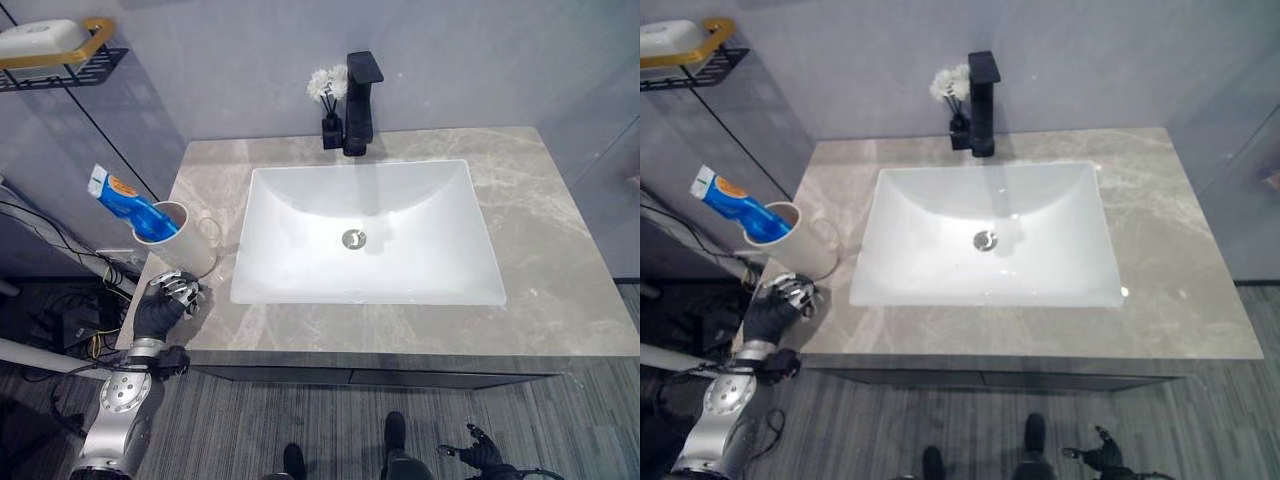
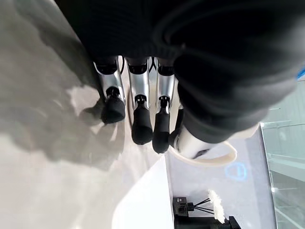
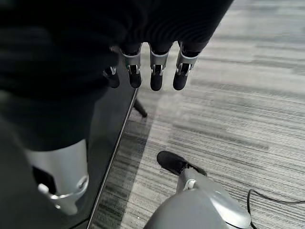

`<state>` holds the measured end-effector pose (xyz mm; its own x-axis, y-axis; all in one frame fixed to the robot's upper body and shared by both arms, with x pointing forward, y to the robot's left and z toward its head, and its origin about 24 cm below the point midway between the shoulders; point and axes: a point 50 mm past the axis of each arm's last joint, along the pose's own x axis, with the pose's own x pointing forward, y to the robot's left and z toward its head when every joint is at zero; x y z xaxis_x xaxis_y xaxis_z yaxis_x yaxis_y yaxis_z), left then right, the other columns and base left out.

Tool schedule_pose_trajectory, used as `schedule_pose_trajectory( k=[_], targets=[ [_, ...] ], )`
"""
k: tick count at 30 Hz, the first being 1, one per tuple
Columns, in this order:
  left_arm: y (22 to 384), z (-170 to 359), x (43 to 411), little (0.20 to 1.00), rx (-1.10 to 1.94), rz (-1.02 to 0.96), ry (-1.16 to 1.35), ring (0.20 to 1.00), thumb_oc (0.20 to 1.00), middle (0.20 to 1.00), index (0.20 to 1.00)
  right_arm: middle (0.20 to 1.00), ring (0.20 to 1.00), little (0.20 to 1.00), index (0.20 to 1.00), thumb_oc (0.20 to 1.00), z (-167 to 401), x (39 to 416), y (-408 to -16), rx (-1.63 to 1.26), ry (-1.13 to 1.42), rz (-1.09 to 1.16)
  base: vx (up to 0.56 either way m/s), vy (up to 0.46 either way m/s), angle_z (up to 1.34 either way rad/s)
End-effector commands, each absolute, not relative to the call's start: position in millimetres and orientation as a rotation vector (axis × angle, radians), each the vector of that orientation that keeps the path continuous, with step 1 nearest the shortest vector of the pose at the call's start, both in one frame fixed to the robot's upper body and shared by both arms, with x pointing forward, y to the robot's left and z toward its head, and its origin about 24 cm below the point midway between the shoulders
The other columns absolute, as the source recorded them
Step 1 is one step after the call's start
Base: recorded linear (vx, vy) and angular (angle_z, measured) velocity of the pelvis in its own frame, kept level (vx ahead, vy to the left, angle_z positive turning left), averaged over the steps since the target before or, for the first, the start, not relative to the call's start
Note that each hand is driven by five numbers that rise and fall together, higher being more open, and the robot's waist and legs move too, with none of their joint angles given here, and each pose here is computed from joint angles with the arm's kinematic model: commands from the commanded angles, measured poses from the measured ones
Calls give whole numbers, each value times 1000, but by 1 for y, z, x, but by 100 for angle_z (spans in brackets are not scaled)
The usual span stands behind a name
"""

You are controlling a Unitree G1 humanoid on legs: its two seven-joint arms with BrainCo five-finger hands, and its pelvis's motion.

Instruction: Put brush and paste in cup on sink, flatten towel.

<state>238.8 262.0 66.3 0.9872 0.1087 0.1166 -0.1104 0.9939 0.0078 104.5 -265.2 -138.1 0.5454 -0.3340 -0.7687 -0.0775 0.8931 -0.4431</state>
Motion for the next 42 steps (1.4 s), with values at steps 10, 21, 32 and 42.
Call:
schedule_pose_trajectory(
  k=[10, 21, 32, 42],
  targets=[
    [266, 128, 291, 200, 57, 199, -354, 200, 200, 200, 200, 1000, 1000, 1000, 1000, 1000, -134, 126, -268, -515, 974, -138, 30, -18, -1],
    [234, 135, 274, 200, -24, 27, -421, 200, 200, 200, 200, 1000, 1000, 1000, 1000, 1000, -141, 108, -276, -491, 1078, -184, 28, 94, 2],
    [231, 137, 273, 200, -16, -21, -443, 200, 200, 200, 200, 1000, 1000, 1000, 1000, 1000, -151, 82, -267, -437, 1155, -163, 28, 131, 17],
    [230, 130, 275, 200, -164, 7, -421, 200, 200, 200, 200, 1000, 1000, 1000, 1000, 1000, -149, 65, -287, -421, 1212, -307, 143, -6, 23]
  ],
)
